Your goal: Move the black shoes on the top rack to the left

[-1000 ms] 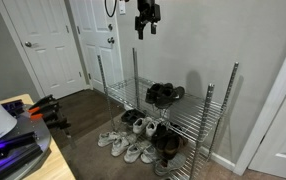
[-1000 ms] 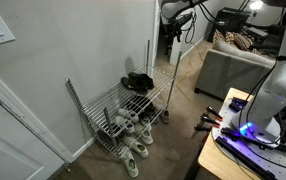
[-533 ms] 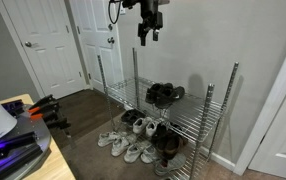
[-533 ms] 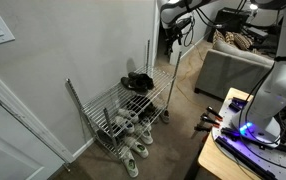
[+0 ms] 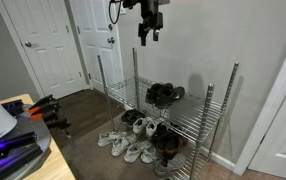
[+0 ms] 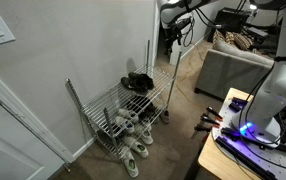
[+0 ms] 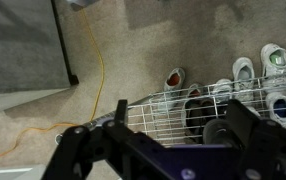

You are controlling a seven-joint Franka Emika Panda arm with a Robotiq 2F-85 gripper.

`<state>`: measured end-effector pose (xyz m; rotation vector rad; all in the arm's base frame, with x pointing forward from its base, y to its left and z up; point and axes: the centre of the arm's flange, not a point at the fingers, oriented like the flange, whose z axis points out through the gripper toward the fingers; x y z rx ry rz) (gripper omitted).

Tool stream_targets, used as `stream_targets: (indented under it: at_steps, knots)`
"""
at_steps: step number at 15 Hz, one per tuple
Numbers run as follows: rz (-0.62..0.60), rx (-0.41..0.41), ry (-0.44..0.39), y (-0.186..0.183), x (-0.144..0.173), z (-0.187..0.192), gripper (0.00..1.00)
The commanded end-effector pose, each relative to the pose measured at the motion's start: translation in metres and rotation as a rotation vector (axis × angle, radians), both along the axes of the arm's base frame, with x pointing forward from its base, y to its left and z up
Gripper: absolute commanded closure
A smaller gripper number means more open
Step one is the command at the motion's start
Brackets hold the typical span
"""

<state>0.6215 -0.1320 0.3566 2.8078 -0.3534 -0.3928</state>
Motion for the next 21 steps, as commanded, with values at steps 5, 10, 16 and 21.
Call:
stream_targets:
  at_steps: [5,10,16,21]
  knots:
    - [-0.041,0.140,-0.036,0.010,0.026,-0.094,0.00]
    - [-0.012,0.205,-0.046,0.022,0.034,-0.154,0.00]
    - [0.042,0.306,-0.234,0.045,0.053,-0.205,0.00]
    - [0.128,0.327,-0.215,0.055,0.053,-0.220,0.00]
